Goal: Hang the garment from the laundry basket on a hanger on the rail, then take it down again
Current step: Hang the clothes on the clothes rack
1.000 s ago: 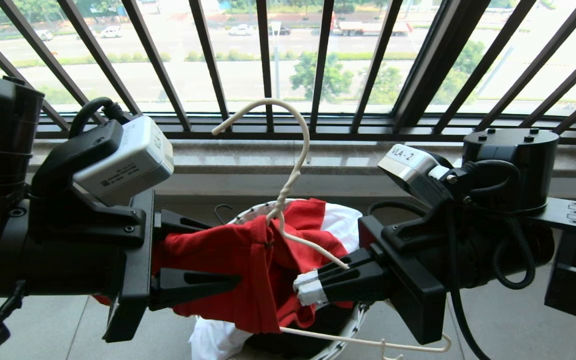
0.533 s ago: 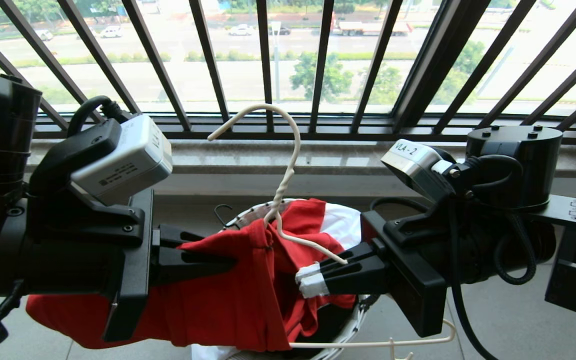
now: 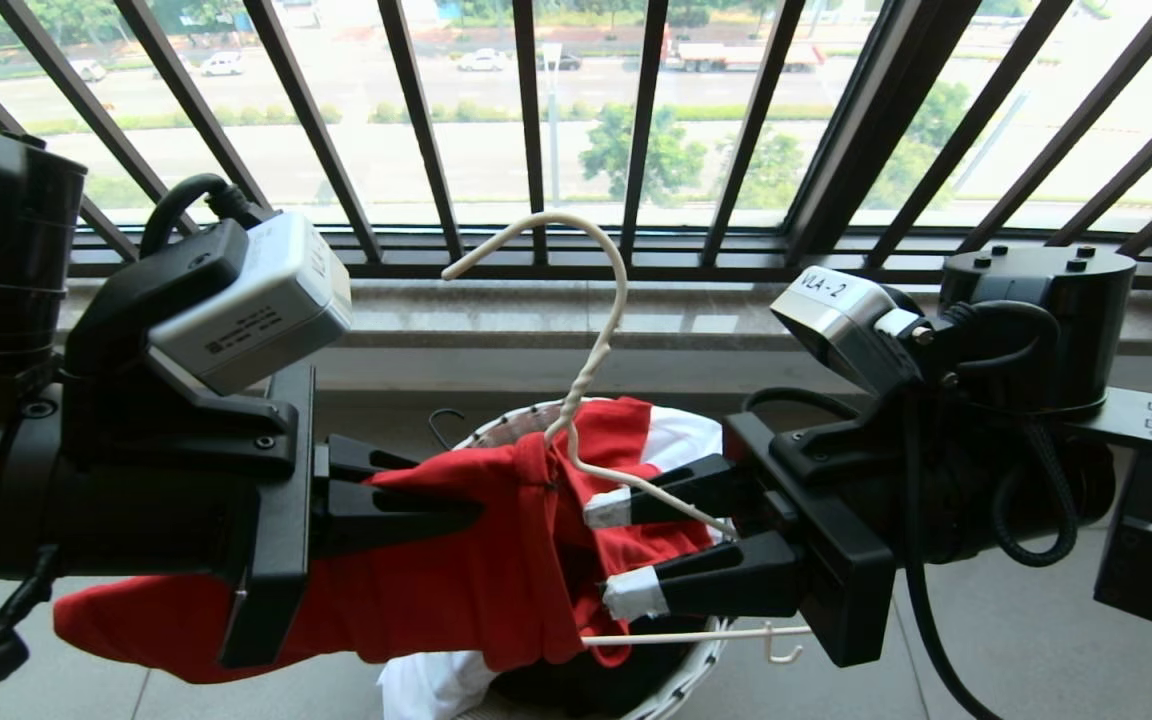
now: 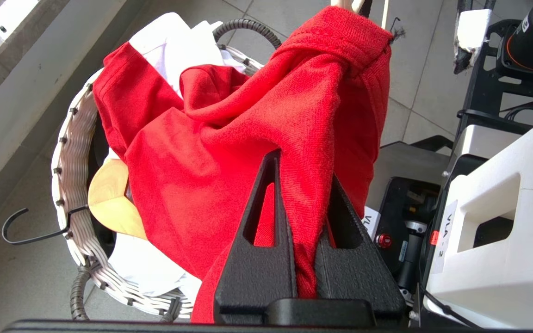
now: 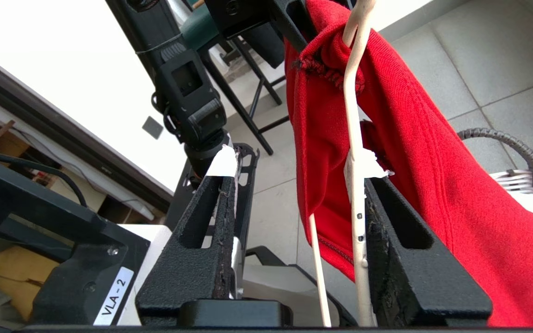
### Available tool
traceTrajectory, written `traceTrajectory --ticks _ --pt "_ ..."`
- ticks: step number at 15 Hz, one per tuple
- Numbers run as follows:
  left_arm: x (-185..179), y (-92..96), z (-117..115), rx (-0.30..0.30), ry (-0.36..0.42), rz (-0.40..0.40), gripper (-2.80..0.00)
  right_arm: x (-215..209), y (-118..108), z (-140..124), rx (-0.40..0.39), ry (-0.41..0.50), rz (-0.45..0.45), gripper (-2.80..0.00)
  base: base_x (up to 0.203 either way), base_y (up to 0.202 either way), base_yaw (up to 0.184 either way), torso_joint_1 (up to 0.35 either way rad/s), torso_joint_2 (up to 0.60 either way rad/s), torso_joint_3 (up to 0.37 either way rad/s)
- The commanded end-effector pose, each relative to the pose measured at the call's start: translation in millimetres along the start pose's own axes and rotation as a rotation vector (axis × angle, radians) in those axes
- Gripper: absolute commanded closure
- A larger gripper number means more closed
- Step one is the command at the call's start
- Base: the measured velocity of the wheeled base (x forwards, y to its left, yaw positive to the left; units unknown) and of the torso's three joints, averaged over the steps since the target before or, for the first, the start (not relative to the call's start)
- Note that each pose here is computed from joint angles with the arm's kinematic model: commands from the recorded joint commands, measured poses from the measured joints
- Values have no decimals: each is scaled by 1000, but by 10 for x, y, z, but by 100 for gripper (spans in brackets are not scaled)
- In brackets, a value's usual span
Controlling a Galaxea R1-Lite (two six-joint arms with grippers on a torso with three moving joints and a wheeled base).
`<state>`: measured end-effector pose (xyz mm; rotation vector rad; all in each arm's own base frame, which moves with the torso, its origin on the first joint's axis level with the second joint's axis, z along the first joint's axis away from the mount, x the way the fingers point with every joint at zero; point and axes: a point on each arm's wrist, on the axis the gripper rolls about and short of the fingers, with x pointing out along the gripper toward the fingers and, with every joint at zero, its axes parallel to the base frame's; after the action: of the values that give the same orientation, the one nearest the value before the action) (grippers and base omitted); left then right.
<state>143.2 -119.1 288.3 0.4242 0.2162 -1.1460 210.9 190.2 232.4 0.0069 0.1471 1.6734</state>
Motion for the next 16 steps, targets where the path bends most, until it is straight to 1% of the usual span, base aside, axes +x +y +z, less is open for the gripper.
traceTrajectory --ticks 1,5,8,10,12,13,14,15,16 --pt "-2 2 9 5 -3 0 0 -64 -66 8 -12 -11 -43 -280 0 0 0 0 0 0" --pt "-58 22 107 18 -31 23 0 -358 -248 155 -60 -53 -174 -280 0 0 0 0 0 0" --pt "-109 32 169 25 -53 38 0 -485 -359 230 -39 -47 -248 -280 0 0 0 0 0 0" --pt "-187 44 175 23 -64 67 0 -576 -462 281 -48 -56 -348 -280 0 0 0 0 0 0" --pt "-270 50 126 -8 -60 101 0 -703 -573 363 -54 -67 -453 -280 0 0 0 0 0 0" --pt "-309 54 99 -20 -59 120 0 -748 -608 409 -43 -63 -502 -280 0 0 0 0 0 0" --pt "-368 46 73 -37 -62 141 0 -779 -647 435 -23 -54 -570 0 0 0 0 0 0 0" --pt "-424 43 31 -65 -62 167 0 -782 -699 431 -6 -43 -618 0 0 0 0 0 0 0" --pt "-452 34 -25 -96 -55 178 0 -764 -742 417 10 -33 -632 0 0 0 0 0 0 0"
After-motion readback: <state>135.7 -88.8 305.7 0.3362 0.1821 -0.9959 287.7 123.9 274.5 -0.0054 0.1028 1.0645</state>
